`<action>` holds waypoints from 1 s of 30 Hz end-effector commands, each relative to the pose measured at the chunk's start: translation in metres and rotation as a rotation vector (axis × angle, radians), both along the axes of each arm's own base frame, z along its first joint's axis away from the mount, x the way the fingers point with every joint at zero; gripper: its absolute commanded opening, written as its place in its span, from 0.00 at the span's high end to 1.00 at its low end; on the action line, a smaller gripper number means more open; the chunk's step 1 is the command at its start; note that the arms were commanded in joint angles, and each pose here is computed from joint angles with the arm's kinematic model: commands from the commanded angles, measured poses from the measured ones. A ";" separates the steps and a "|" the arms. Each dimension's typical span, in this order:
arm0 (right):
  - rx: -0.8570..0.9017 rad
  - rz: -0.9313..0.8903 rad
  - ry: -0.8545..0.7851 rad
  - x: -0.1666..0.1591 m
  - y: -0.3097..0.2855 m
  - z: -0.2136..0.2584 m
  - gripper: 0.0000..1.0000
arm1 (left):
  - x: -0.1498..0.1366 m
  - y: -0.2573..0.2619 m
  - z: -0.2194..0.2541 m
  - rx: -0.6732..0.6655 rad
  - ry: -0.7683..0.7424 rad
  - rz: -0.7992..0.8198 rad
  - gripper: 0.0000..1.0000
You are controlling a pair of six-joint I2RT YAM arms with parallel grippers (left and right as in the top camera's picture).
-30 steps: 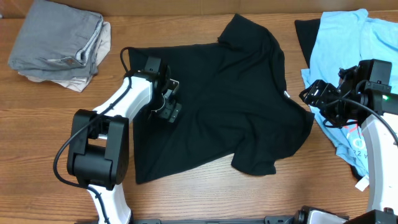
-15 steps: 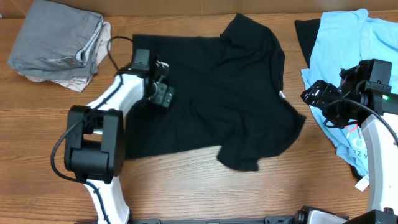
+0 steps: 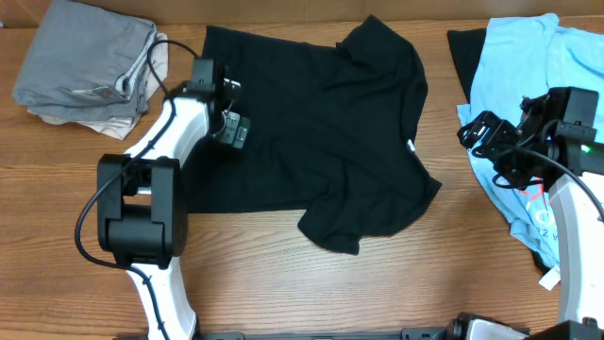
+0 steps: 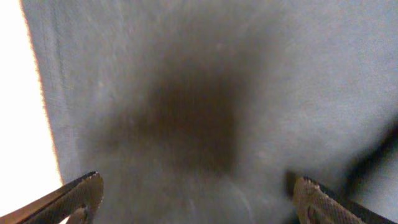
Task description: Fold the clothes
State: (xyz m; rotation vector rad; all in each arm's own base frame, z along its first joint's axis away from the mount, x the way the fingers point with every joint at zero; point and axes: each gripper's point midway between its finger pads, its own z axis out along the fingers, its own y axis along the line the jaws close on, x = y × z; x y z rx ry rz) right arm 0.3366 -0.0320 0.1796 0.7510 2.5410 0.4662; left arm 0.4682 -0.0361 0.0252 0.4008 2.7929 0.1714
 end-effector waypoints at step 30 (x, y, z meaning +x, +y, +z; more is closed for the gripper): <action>0.137 0.070 -0.061 -0.159 0.071 0.064 0.00 | -0.125 -0.043 0.342 -0.200 -0.246 0.167 0.00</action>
